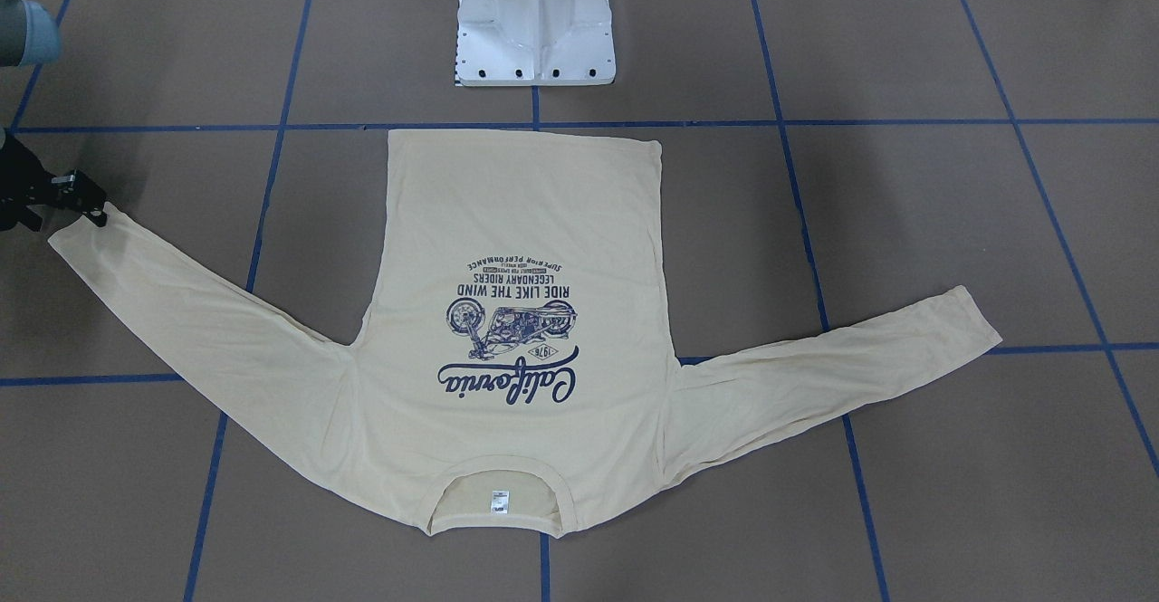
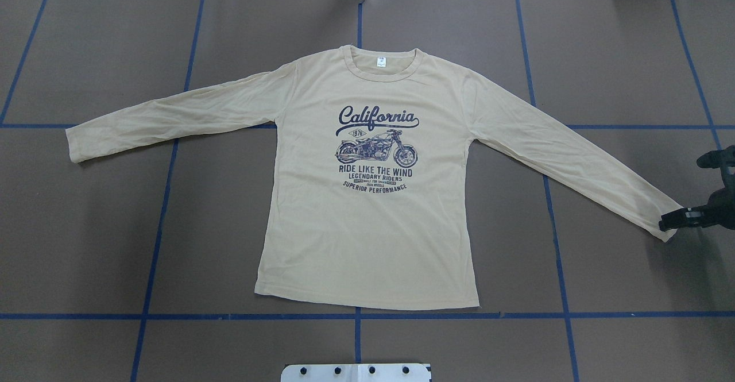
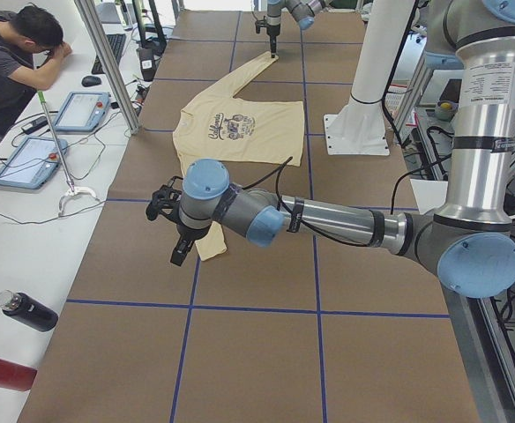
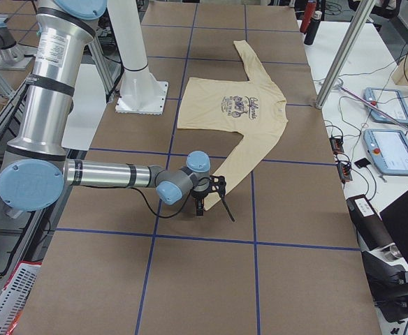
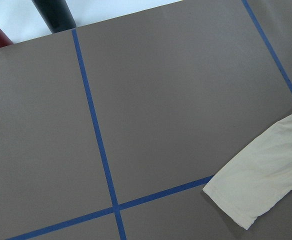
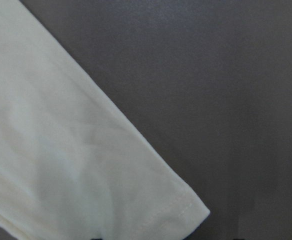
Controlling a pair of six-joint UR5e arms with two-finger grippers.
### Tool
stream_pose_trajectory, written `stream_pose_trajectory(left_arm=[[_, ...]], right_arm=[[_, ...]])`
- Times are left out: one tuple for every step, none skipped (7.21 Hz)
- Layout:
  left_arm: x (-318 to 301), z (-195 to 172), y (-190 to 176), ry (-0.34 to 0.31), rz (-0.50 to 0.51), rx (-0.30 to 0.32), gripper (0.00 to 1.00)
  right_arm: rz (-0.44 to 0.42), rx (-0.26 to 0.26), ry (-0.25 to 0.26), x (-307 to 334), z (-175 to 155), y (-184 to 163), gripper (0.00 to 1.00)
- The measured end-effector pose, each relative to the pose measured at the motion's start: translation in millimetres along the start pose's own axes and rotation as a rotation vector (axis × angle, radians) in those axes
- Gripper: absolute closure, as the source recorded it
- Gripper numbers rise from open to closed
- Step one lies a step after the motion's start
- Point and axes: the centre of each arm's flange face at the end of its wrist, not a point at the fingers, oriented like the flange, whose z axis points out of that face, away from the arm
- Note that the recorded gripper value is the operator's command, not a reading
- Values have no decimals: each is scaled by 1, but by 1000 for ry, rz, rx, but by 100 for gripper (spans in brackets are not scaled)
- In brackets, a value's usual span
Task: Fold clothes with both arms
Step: 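Lower the right gripper to the cuff of the sleeve nearest it and grasp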
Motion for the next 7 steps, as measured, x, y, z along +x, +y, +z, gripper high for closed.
stream_pose_trajectory(left_arm=[[0,0,0,1,0,0,0],[0,0,1,1,-1,-1,0],[0,0,1,1,-1,0,0],[0,0,1,1,-1,0,0],[-1,0,1,1,-2,-1,0],[-1,0,2,1,-4,-2,0],[-2,1,4,1,-6,-4,0]], right_arm=[[1,-2,2,1,0,1,14],[0,-3,1,0,1,1,15],[-3,-3,-2,-2,1,0,20],[-6,-3,-4,-5,1,-1,32],[-8,-3,-6,-6,1,-2,52],[-9,-3,-8,-7,1,-2,62],[-10,-3,-13,-9,-1,-3,74]])
